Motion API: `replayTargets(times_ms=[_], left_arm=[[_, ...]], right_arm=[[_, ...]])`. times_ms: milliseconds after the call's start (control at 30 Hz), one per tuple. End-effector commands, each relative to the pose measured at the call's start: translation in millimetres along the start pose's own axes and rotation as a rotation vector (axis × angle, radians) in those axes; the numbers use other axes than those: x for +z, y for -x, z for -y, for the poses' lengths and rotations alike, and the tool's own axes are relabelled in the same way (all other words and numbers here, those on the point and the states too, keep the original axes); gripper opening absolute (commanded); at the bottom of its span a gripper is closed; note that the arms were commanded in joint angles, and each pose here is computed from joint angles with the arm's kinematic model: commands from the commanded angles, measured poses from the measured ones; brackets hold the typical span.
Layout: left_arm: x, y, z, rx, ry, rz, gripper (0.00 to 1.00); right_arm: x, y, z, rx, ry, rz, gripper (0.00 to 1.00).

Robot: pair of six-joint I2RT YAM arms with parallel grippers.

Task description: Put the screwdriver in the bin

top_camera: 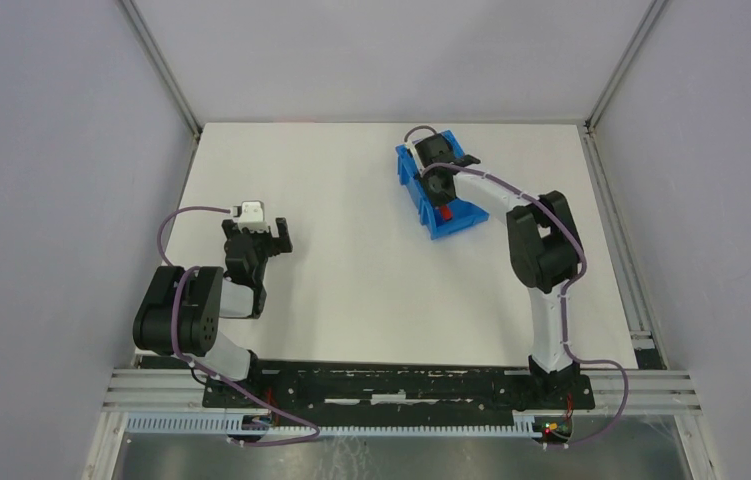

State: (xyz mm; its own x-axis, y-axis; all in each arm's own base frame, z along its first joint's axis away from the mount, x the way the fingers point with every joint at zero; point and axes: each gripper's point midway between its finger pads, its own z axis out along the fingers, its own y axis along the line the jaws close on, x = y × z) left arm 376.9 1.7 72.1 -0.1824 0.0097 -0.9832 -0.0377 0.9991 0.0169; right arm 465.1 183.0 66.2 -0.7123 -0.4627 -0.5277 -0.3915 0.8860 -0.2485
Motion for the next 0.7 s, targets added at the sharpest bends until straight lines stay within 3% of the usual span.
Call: replayTargets(times_ms=[0, 133, 233, 333, 667], left_arm=[[1, 16, 1, -0.034, -0.008, 0.053, 1.0], [1, 16, 1, -0.034, -0.008, 0.053, 1.0], [1, 16, 1, -0.034, -0.009, 0.053, 1.0], [1, 16, 1, -0.034, -0.009, 0.053, 1.0], [1, 16, 1, -0.034, -0.009, 0.053, 1.0]], right_arm=[[24, 1, -3, -0.002, -0.033, 0.022, 0.01], [35, -4, -6, 0.021, -0.032, 0.002, 0.14], [32, -2, -6, 0.036, -0.034, 0.005, 0.33], [20, 8, -1, 0.043, -0.043, 0.034, 0.43], [-96, 89, 34, 0.107, -0.054, 0.331, 0.52]])
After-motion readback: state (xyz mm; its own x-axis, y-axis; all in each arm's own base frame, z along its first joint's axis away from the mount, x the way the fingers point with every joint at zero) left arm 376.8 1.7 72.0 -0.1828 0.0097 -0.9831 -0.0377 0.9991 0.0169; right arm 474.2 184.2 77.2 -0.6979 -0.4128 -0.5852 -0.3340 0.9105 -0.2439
